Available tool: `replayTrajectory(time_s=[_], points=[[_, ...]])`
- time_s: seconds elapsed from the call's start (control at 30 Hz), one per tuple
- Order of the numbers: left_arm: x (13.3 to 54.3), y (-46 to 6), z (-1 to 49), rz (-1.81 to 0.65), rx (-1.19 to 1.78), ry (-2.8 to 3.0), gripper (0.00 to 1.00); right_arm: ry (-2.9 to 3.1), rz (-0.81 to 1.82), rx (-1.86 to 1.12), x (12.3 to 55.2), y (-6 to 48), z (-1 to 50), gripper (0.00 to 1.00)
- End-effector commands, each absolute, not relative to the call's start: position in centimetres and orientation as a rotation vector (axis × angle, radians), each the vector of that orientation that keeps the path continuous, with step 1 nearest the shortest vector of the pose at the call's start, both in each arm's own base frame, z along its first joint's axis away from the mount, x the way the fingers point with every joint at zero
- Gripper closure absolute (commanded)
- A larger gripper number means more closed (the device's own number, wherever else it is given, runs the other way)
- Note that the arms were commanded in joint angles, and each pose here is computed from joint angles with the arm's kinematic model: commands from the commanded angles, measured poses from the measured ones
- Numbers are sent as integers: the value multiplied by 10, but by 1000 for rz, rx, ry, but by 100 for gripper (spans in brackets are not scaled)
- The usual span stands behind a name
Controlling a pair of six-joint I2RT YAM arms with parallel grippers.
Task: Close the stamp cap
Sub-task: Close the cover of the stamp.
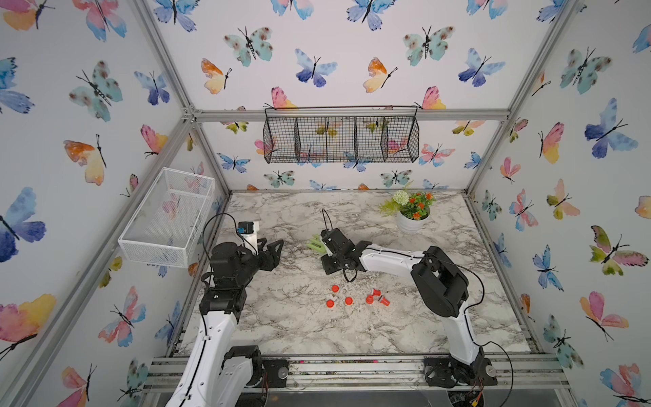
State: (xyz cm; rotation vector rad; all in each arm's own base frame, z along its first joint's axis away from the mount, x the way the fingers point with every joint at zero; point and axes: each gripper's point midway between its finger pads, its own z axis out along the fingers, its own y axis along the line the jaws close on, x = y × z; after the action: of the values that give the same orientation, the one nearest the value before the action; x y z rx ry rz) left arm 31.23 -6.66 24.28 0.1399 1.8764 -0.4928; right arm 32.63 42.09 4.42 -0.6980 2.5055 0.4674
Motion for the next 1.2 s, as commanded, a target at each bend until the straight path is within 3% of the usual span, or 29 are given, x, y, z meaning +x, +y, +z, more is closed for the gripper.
replayTrajectory(time_s=[0.0,1.17], points=[[313,-68,252,-509,153,1851,36,2462,483,-704,327,427,70,90],[314,-66,251,-512,144,1854,36,2547,452,-769,315,427,32,90]])
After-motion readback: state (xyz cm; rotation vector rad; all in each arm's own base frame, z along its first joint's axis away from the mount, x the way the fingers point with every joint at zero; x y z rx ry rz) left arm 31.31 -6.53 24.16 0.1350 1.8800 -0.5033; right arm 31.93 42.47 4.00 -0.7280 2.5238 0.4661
